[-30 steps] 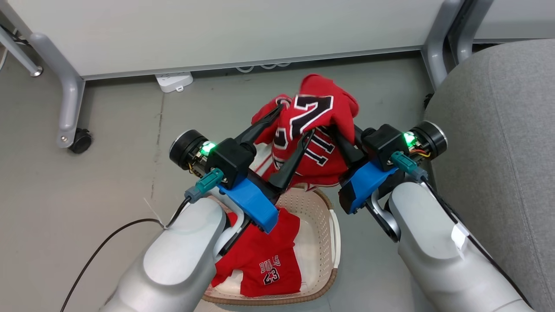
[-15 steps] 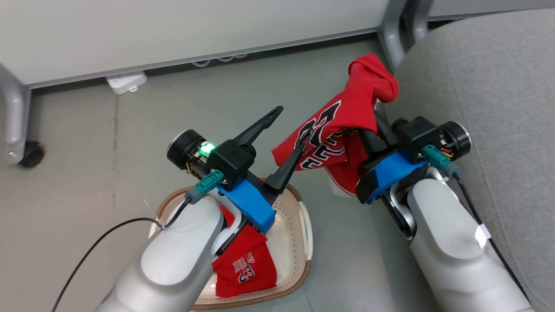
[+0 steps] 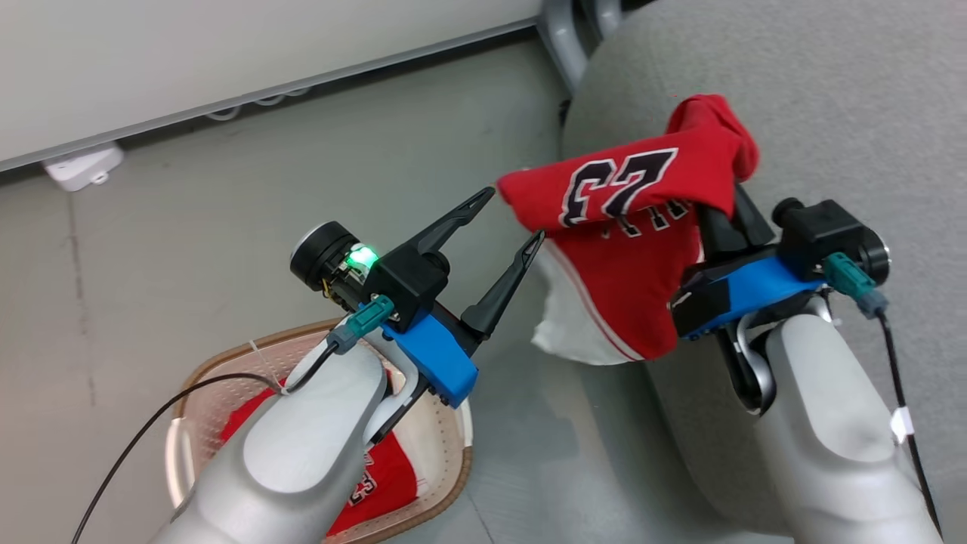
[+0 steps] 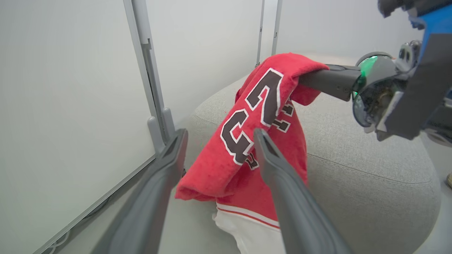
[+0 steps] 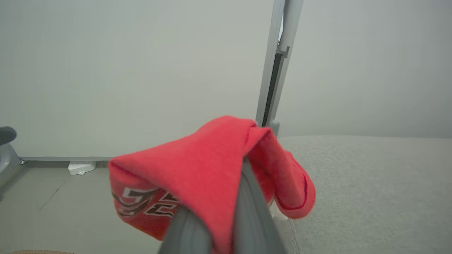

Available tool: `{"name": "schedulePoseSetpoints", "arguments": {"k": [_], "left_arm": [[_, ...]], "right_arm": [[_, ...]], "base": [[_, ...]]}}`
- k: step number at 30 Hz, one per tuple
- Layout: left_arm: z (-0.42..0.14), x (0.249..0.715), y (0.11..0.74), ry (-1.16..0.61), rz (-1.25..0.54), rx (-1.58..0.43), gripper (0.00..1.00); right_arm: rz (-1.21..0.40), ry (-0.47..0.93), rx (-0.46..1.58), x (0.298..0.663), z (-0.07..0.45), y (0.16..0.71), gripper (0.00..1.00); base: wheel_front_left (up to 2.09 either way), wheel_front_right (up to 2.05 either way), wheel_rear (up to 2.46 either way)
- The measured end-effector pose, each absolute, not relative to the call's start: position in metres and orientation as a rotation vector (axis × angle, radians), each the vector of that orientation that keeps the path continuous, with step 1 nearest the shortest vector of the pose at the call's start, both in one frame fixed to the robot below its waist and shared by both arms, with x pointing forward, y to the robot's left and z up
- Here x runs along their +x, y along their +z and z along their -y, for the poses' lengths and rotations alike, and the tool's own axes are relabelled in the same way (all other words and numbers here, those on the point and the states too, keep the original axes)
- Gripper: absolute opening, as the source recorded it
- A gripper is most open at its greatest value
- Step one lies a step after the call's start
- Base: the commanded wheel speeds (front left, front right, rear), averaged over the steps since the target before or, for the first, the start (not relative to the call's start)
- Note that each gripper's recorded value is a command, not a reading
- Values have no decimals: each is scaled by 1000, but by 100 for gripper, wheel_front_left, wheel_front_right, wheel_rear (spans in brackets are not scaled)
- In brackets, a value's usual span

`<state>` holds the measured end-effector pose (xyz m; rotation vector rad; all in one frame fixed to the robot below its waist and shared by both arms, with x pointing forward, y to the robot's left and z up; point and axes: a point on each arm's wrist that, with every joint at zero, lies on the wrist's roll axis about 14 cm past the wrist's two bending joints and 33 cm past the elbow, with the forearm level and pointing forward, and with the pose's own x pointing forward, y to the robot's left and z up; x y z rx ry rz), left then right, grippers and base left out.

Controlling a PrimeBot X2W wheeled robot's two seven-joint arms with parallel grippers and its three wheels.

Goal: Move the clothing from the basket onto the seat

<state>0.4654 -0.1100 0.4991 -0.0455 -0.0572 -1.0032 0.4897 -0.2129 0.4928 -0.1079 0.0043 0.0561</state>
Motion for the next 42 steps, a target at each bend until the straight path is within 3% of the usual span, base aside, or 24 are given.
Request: {"name": "schedulePoseSetpoints", "arguments": {"k": [12,25,33,42], "left_arm": [[158,443,482,-1156,26,-70,100],[178,432,473,-1223,9,-85,100],[175,439,468,-1211,6,-91,100],[171,460,439,-1197,-29,-98,100]], "right_arm": [[-28,-195,-87,443,295,488,0],[-58,-271,-80,421,315,479,0],[18,-260,-103,442,316,503,0],[252,-291,-255,493,354,595,0]], "base": [[0,0,0],[0,0,0],[0,0,0],[0,0,0]]}}
